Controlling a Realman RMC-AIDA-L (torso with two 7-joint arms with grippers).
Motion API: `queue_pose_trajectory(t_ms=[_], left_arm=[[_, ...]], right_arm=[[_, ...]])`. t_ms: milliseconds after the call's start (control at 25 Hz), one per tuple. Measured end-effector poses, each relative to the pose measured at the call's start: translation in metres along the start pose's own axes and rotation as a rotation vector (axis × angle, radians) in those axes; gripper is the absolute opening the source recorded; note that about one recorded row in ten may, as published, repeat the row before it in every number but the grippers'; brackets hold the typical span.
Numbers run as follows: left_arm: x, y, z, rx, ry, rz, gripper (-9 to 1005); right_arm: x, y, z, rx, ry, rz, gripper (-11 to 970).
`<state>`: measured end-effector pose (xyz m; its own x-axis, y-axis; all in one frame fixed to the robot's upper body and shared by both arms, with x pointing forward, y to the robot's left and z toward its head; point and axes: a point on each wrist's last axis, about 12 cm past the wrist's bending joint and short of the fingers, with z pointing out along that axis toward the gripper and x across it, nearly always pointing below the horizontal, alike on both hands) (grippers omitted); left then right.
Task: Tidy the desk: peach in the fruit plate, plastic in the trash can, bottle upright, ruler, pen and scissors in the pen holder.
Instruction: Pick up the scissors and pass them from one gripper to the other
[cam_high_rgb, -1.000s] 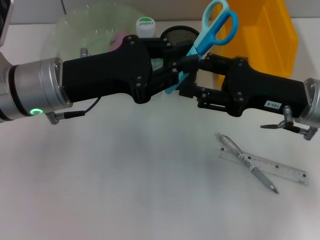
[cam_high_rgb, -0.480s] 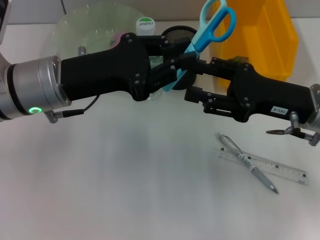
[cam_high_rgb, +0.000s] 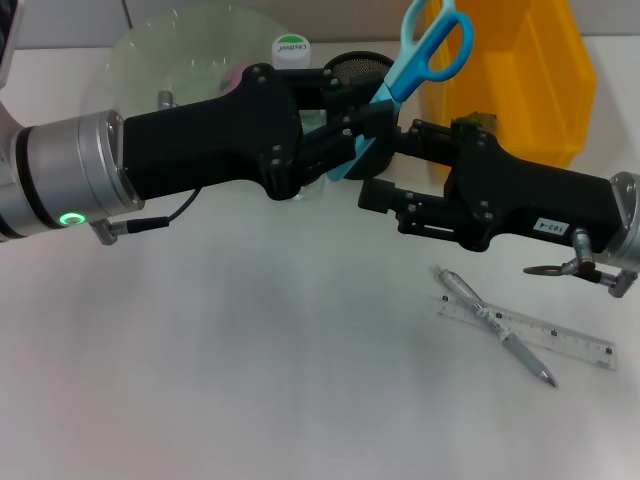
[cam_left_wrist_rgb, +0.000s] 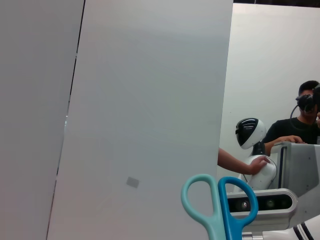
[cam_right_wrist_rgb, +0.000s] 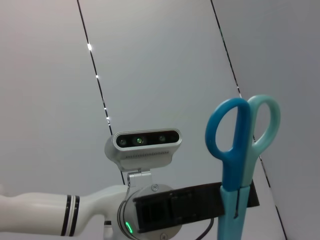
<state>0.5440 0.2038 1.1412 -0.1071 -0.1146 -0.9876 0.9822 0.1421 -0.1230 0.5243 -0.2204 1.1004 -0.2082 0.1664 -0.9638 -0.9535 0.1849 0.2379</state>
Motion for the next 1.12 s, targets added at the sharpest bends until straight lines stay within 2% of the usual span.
queue_pose_trajectory(t_ms=[1120], left_arm=[[0.001, -0.002, 0.002, 0.014, -0.001, -0.006, 236]], right_arm=[[-0.004, -0.003, 0.012, -0.021, -0.009, 0.004, 710]])
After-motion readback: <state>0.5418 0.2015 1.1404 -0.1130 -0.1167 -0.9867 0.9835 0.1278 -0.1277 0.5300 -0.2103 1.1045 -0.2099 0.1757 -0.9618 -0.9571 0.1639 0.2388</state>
